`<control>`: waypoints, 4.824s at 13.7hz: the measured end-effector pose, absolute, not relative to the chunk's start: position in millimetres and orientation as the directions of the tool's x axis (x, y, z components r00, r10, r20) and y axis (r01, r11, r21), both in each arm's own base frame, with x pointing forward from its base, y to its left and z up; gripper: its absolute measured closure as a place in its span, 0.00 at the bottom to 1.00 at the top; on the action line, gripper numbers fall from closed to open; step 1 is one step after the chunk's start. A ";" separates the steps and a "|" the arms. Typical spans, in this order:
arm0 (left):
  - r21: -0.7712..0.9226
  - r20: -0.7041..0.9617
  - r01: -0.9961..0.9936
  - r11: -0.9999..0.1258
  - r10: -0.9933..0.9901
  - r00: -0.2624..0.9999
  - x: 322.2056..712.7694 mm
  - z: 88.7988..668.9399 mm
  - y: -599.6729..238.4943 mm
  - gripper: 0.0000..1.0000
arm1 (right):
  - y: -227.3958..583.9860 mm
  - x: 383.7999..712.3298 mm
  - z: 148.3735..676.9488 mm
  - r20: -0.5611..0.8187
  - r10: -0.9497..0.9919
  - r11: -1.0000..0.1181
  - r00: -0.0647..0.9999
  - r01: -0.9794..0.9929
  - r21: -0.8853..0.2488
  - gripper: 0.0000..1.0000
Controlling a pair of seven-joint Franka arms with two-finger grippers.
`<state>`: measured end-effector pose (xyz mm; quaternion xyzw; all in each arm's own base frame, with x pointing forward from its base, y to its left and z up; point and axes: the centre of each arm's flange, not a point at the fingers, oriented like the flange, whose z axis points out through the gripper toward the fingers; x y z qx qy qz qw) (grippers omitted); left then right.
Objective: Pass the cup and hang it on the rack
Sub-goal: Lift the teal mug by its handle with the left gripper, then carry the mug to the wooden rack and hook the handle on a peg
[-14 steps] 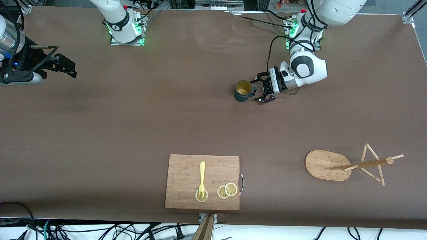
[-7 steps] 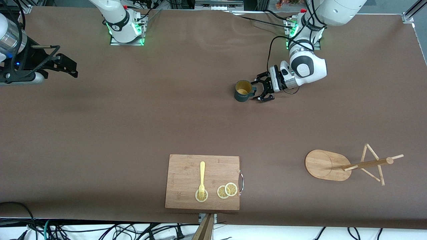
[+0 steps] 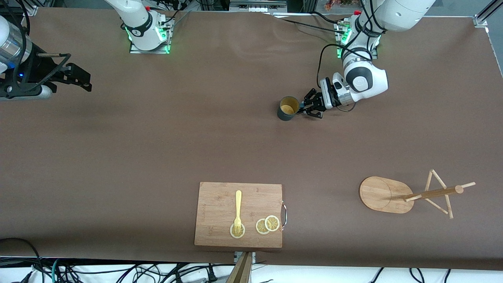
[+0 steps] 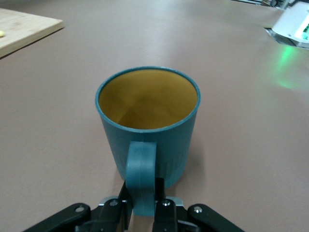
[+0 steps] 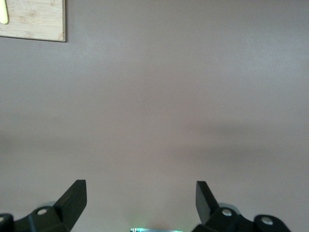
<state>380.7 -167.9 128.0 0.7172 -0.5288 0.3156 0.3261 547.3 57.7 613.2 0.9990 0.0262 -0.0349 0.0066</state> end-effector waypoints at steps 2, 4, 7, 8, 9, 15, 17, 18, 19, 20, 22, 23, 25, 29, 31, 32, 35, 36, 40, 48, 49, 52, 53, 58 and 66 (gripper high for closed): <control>0.207 0.785 -0.935 -0.290 -0.521 0.335 385.7 130.3 -166.1 0.79 | 57.8 547.3 613.2 -0.070 0.052 -0.999 0.996 0.053 0.011 0.00; 0.287 0.771 -0.891 -0.350 -0.468 0.432 396.9 138.6 -170.1 0.79 | 57.8 547.3 613.2 -0.070 0.052 -0.999 0.996 0.053 0.011 0.00; 0.417 0.746 -0.803 -0.425 -0.345 0.570 426.0 165.9 -183.9 0.79 | 57.9 547.3 613.2 -0.070 0.052 -0.999 0.996 0.053 0.011 0.00; 0.464 0.729 -0.764 -0.447 -0.297 0.617 437.2 179.5 -189.8 0.79 | 57.9 547.3 613.2 -0.070 0.052 -0.999 0.996 0.053 0.011 0.00; 0.519 0.703 -0.717 -0.466 -0.245 0.668 446.9 194.7 -196.5 0.79 | 57.9 547.3 613.2 -0.070 0.052 -0.999 0.996 0.053 0.011 0.00; 0.744 0.428 -0.458 -0.487 -0.179 0.886 519.8 322.6 -168.4 0.79 | 59.0 547.2 613.4 -0.070 0.054 -0.998 0.996 0.055 0.011 0.00; 0.807 0.263 -0.310 -0.502 -0.165 0.951 545.6 367.7 -124.9 0.79 | 64.5 546.5 613.5 -0.070 0.064 -0.998 0.996 0.065 0.011 0.00; 0.835 0.183 -0.230 -0.500 -0.143 0.973 553.7 384.6 -98.8 0.79 | 67.0 546.2 613.6 -0.069 0.068 -0.998 0.995 0.069 0.011 0.00; 0.857 0.120 -0.162 -0.489 -0.116 0.986 557.3 394.6 -73.3 0.79 | 69.0 545.9 613.7 -0.069 0.071 -0.997 0.995 0.072 0.011 0.00; 0.875 0.061 -0.096 -0.474 -0.088 0.994 557.1 398.0 -47.0 0.79 | 70.2 545.7 613.8 -0.069 0.072 -0.997 0.995 0.073 0.011 0.00; 0.899 -0.045 0.024 -0.436 -0.037 0.998 553.2 392.4 -0.6 0.79 | 70.7 545.6 613.8 -0.069 0.073 -0.997 0.995 0.073 0.011 0.00; 0.905 -0.104 0.095 -0.414 0.000 0.995 552.5 387.3 20.8 0.79 | 70.7 545.6 613.8 -0.069 0.072 -0.997 0.995 0.073 0.011 0.00; 0.913 -0.223 0.235 -0.333 0.072 0.972 555.7 382.7 57.2 0.79 | 70.8 545.6 613.9 -0.069 0.072 -0.997 0.995 0.073 0.011 0.00; 0.906 -0.381 0.397 -0.148 0.125 0.916 565.6 366.1 116.4 0.79 | 71.0 545.6 614.2 -0.068 0.073 -0.997 0.995 0.073 0.011 0.00; 0.904 -0.408 0.422 -0.072 0.150 0.900 571.6 346.0 142.7 0.79 | 71.2 545.5 614.3 -0.068 0.073 -0.997 0.995 0.074 0.011 0.00; 0.903 -0.416 0.427 -0.039 0.159 0.895 575.8 336.0 155.4 0.79 | 71.3 545.5 614.4 -0.068 0.073 -0.997 0.995 0.074 0.011 0.00; 0.909 -0.414 0.416 0.020 0.158 0.896 591.2 319.6 183.2 0.79 | 71.4 545.5 614.5 -0.067 0.073 -0.997 0.995 0.074 0.011 0.00; 0.911 -0.410 0.410 0.032 0.167 0.897 595.8 316.7 190.1 0.79 | 71.5 545.5 614.5 -0.068 0.073 -0.997 0.995 0.074 0.011 0.00; 0.926 -0.377 0.371 0.069 0.203 0.903 622.9 303.1 214.8 0.79 | 71.8 545.5 614.6 -0.067 0.074 -0.997 0.995 0.075 0.011 0.00; 0.924 -0.373 0.337 0.179 0.240 0.896 629.5 262.2 236.6 0.79 | 74.4 545.1 614.7 -0.067 0.078 -0.997 0.995 0.079 0.011 0.00; 0.926 -0.363 0.322 0.195 0.237 0.901 628.9 257.1 236.9 0.79 | 74.6 545.1 614.7 -0.067 0.079 -0.997 0.995 0.079 0.011 0.00; 0.934 -0.331 0.282 0.219 0.235 0.914 623.5 242.0 241.5 0.79 | 74.8 545.0 614.7 -0.067 0.079 -0.997 0.995 0.080 0.011 0.00; 0.935 -0.326 0.275 0.226 0.234 0.916 622.0 238.2 242.5 0.79 | 74.9 545.0 614.7 -0.067 0.079 -0.997 0.995 0.080 0.011 0.00; 0.931 -0.325 0.272 0.241 0.212 0.922 619.3 233.6 240.8 0.79 | 74.9 545.0 614.8 -0.067 0.079 -0.997 0.995 0.080 0.011 0.00; 0.922 -0.337 0.284 0.261 0.182 0.924 616.0 224.2 237.0 0.79 | 74.9 545.0 614.8 -0.067 0.079 -0.997 0.995 0.080 0.011 0.00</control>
